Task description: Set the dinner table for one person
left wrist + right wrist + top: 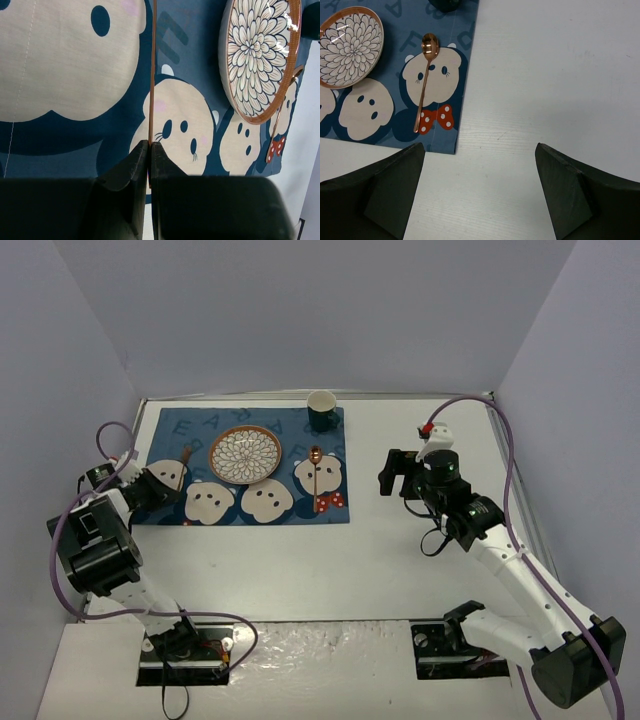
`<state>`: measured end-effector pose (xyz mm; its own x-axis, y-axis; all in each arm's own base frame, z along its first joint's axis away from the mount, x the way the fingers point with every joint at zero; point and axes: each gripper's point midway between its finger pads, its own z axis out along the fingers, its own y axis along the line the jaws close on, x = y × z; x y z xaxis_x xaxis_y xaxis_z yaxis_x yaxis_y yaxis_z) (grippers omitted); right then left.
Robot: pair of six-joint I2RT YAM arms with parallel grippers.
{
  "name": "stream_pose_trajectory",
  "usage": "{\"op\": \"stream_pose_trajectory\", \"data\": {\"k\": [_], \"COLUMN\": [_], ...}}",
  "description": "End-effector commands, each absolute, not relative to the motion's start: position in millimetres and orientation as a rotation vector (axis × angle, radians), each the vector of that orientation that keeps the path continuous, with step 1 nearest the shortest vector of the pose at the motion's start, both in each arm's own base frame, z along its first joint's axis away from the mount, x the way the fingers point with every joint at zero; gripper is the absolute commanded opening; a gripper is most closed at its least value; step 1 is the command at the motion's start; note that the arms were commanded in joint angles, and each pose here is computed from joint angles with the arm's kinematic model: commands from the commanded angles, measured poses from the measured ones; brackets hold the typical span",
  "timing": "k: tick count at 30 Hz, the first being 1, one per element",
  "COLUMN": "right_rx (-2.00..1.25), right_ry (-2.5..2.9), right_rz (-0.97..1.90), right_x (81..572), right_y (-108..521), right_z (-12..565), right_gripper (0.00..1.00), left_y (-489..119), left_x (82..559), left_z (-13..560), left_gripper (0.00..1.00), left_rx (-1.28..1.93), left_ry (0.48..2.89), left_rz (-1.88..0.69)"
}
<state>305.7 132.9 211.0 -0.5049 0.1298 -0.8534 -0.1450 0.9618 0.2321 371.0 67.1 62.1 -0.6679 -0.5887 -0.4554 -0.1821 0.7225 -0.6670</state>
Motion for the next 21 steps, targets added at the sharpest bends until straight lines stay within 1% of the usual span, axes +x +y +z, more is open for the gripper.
{"op": "stream_pose_trajectory", "data": {"k": [1,11,15,17,18,21], "right_rx": [-0.013,-0.018,-0.019,-0.022,-0.024,-0.028], "right_ry": [1.999,2.003,2.004,2.006,2.007,2.010], "right_rz": [0.335,0.332,0.332,0.336,0.338,0.343], "right_x": [314.5,315.2,315.3,315.2,315.1,315.2], "right_y": [135.1,135.4,135.8,136.5,137.0,138.2], "right_z": [227.0,225.5,225.0,224.6,224.4,223.6], "right_gripper": [0.89,0.89,0.89,0.89,0.89,0.89], "left_y": [75.7,87.5,96.6,101.8,103.4,107.8], "left_x": [386.5,376.7,372.7,371.3,371.2,372.0], "left_z": [80.7,48.6,42.8,41.1,40.8,41.8], "left_gripper": [0.00,0.00,0.07,0.07,0.11,0.32], "left_rx": [-0.464,-0.536,-0.561,-0.574,-0.578,-0.586], "left_ry": [2.213,2.304,2.346,2.364,2.371,2.379], "left_rz": [-0.744,-0.730,-0.651,-0.615,-0.604,-0.577]}}
